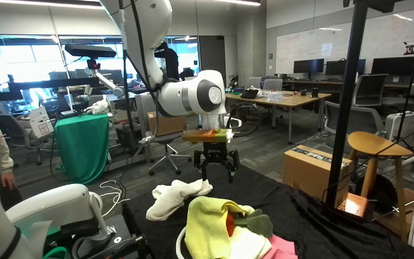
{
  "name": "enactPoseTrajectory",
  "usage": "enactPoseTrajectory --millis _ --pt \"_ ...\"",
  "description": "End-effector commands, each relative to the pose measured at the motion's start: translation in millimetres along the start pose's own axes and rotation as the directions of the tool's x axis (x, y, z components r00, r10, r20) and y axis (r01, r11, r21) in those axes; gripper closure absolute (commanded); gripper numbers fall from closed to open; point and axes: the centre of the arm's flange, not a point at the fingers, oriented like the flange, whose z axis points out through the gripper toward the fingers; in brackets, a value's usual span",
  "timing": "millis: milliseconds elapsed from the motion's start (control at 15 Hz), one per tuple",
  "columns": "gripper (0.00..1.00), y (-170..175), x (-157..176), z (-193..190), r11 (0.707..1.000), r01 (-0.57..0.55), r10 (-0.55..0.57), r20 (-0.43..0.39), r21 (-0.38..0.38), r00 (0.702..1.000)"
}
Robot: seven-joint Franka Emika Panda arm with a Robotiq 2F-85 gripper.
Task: Stack the objects on the table together
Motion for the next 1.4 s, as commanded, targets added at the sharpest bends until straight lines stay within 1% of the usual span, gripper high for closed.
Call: enactPoseTrajectory --millis 0,133,333,533,733,867,1067,1200,1333 --pt "0.00 -3 -59 22 0.999 0.017 -0.019 -0.037 -0.041 0.999" --pt "0.00 -7 -77 35 0.998 0.033 -0.036 -0.050 -0.054 0.998" --pt "0.00 -19 -92 45 0.999 0.025 -0.030 -0.118 -0.041 0.993" --pt "0.00 -36 -93 52 1.000 0.007 -0.011 -0.171 -0.026 0.985" --pt "0.00 -56 -88 54 1.000 0.007 -0.011 -0.193 -0.021 0.981" --pt "0.00 -72 -84 48 1.000 0.010 -0.014 -0.204 -0.023 0.979" --pt "0.00 -99 -77 31 0.998 0.017 -0.032 -0.248 -0.064 0.968" --pt "0.00 -115 -75 16 0.994 0.016 -0.047 -0.289 -0.110 0.956" --pt "0.00 -127 -73 6 0.985 0.014 -0.070 -0.325 -0.172 0.943"
